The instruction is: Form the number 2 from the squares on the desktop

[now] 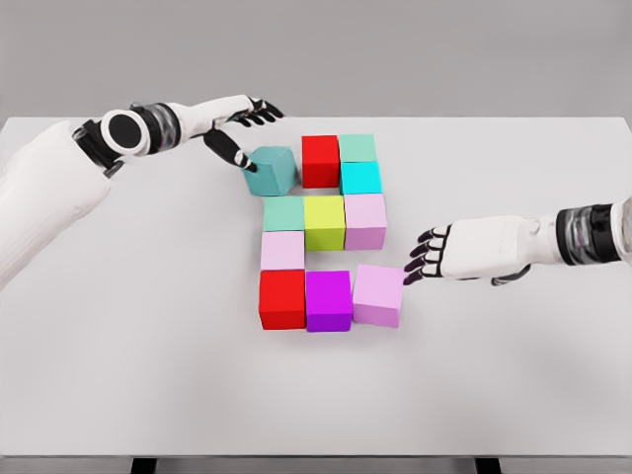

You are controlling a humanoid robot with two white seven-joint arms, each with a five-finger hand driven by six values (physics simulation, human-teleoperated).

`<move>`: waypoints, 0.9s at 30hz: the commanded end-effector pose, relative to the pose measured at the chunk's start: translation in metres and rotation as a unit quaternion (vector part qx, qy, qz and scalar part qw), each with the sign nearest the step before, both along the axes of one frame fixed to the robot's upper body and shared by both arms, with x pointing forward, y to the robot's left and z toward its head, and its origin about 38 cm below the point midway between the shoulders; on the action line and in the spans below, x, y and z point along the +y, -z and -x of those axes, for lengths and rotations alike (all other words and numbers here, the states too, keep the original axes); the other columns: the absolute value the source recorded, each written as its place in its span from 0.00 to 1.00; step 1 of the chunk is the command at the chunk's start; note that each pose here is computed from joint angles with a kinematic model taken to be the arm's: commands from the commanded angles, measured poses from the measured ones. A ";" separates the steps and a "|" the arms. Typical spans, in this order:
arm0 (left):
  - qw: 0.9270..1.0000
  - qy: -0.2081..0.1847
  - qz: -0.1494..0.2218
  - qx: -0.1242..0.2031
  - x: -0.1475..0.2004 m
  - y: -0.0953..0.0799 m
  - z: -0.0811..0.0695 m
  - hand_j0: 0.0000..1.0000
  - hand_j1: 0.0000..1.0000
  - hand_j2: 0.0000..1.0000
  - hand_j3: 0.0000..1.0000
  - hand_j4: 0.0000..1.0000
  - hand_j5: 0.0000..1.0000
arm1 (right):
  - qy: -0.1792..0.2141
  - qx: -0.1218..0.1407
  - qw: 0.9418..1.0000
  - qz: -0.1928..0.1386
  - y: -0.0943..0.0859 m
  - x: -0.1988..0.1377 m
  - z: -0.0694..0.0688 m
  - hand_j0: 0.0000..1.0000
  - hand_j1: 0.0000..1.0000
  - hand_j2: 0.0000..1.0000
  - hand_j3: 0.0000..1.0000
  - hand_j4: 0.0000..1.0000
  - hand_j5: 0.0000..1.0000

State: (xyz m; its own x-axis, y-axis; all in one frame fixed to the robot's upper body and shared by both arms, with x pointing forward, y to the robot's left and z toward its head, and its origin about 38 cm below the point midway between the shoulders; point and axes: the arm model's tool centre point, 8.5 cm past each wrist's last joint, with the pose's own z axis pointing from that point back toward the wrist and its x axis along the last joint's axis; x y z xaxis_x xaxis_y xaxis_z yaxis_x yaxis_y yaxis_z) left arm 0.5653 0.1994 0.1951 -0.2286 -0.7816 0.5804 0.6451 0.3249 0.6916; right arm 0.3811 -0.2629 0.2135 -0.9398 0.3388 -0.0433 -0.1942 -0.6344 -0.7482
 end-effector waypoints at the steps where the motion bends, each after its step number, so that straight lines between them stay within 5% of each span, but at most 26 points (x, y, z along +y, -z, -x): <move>1: 1.000 -0.006 -0.001 -0.001 0.008 -0.001 -0.001 0.92 0.92 0.92 0.92 0.92 0.92 | 0.004 0.003 1.000 -0.007 -0.001 0.000 -0.002 1.00 1.00 1.00 1.00 1.00 1.00; 16: 1.000 0.015 -0.003 0.015 -0.016 0.016 0.006 0.95 0.95 0.95 0.95 0.95 0.95 | 0.010 0.000 1.000 -0.016 -0.007 0.001 -0.010 1.00 1.00 1.00 1.00 1.00 1.00; 21: 1.000 -0.005 -0.009 0.017 -0.004 0.016 0.001 0.95 0.95 0.95 0.95 0.95 0.95 | 0.038 -0.002 0.999 -0.010 -0.008 -0.014 -0.022 1.00 1.00 1.00 1.00 1.00 1.00; 27: 0.999 -0.024 -0.015 0.022 0.003 0.018 -0.006 0.95 0.95 0.95 0.95 0.95 0.95 | 0.034 0.008 0.999 -0.005 -0.001 -0.012 -0.019 1.00 1.00 1.00 1.00 1.00 1.00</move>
